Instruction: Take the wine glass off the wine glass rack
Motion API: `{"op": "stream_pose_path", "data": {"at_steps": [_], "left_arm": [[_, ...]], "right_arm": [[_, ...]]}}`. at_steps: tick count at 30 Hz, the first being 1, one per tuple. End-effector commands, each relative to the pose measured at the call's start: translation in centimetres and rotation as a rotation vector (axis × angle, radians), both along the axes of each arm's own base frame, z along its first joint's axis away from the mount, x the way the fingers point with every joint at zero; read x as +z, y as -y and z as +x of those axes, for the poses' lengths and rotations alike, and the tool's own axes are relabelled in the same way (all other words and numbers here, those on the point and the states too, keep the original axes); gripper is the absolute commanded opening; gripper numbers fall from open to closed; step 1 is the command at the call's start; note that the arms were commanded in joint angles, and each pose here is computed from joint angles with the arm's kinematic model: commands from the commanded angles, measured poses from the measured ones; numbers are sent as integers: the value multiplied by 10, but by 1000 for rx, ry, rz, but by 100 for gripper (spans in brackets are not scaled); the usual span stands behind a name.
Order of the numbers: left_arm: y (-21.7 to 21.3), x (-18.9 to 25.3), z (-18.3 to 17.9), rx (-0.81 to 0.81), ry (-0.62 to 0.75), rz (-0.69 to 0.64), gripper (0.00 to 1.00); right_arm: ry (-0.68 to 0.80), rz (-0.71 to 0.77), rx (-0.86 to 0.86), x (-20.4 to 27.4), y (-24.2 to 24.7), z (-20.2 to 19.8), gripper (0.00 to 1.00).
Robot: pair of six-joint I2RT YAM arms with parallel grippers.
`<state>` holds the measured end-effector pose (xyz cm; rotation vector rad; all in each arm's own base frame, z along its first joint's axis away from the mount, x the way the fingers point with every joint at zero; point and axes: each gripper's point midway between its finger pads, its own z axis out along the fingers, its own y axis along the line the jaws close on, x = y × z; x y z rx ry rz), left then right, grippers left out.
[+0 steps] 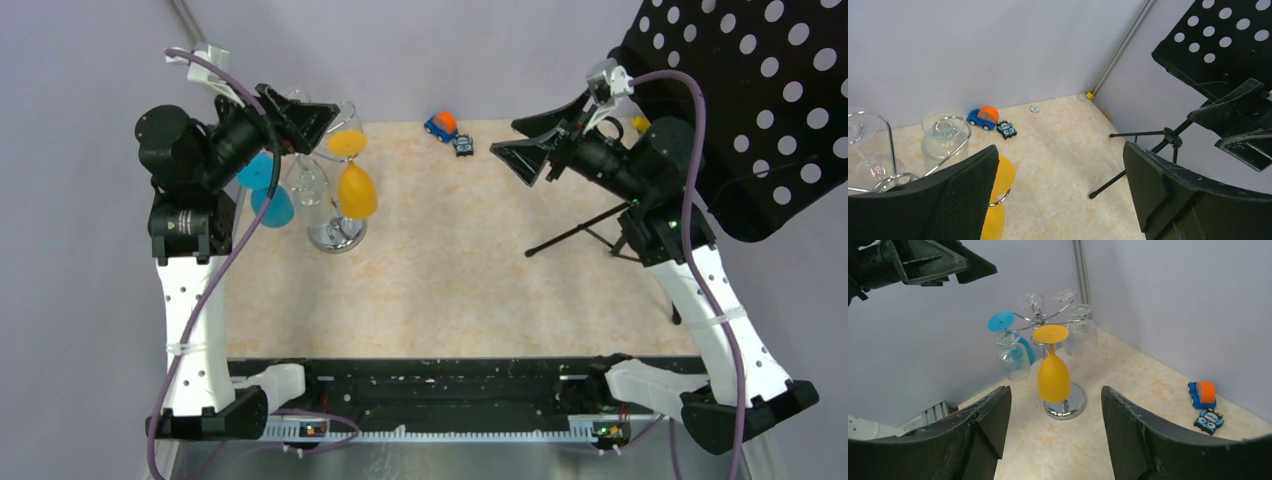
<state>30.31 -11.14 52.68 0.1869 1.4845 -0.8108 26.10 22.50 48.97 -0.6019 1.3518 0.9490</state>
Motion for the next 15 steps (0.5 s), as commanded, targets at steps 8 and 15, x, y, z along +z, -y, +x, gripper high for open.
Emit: {"op": "stream_pose_path", "data": {"at_steps": [8, 15], "left_arm": [[-9, -11, -10, 66, -2, -6, 99], [-10, -16, -10, 72, 11, 14, 99]], "right_arm": [[-52, 146, -176, -1, -41, 28, 65], [-269, 238, -263, -29, -56, 60, 64]]}}
